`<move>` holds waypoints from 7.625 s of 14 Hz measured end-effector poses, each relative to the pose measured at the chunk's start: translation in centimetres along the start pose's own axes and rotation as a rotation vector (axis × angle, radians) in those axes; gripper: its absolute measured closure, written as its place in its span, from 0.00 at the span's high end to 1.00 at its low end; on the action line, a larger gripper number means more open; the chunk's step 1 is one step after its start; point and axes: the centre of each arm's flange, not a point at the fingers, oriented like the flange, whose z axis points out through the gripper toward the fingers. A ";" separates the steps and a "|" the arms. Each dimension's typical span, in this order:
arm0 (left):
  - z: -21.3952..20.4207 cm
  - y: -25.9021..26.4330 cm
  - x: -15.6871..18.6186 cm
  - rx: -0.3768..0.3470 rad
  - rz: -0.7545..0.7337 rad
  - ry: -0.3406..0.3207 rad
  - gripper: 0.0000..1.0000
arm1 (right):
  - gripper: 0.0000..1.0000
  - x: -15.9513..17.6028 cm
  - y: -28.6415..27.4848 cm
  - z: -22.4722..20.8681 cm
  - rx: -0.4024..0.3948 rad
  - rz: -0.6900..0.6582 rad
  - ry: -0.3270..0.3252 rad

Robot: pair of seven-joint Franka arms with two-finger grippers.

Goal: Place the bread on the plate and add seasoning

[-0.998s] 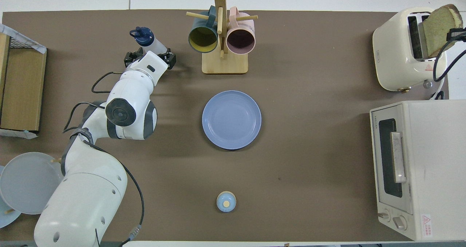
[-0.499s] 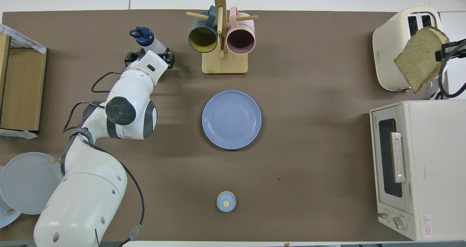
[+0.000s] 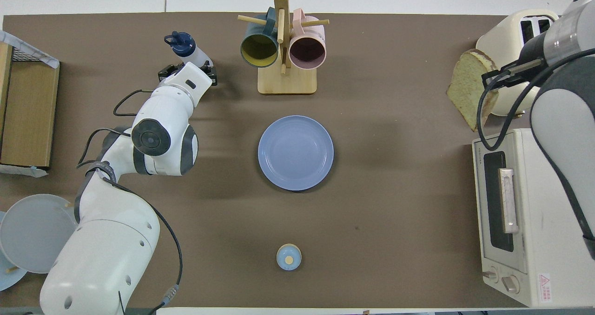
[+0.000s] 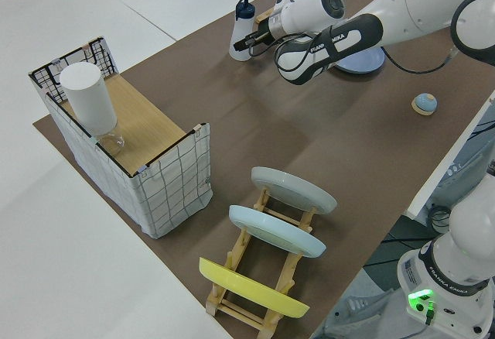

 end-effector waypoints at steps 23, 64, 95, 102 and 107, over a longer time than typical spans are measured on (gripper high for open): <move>-24.3 -9.3 9.0 -0.479 0.782 -0.412 0.47 | 0.07 -2.0 -23.4 18.6 0.625 0.538 0.161; -28.7 0.5 1.4 -0.650 1.265 -0.505 0.47 | 1.00 -6.6 -29.4 -0.4 0.967 0.654 0.282; -29.2 1.9 1.2 -0.647 1.269 -0.508 0.47 | 0.35 -2.2 -38.0 -0.4 0.612 0.478 0.166; -29.2 1.9 1.2 -0.647 1.268 -0.508 0.47 | 0.35 -2.3 -38.1 -0.2 0.606 0.475 0.157; -29.2 1.9 1.2 -0.646 1.268 -0.507 0.47 | 0.35 -2.5 -38.2 -0.1 0.598 0.470 0.141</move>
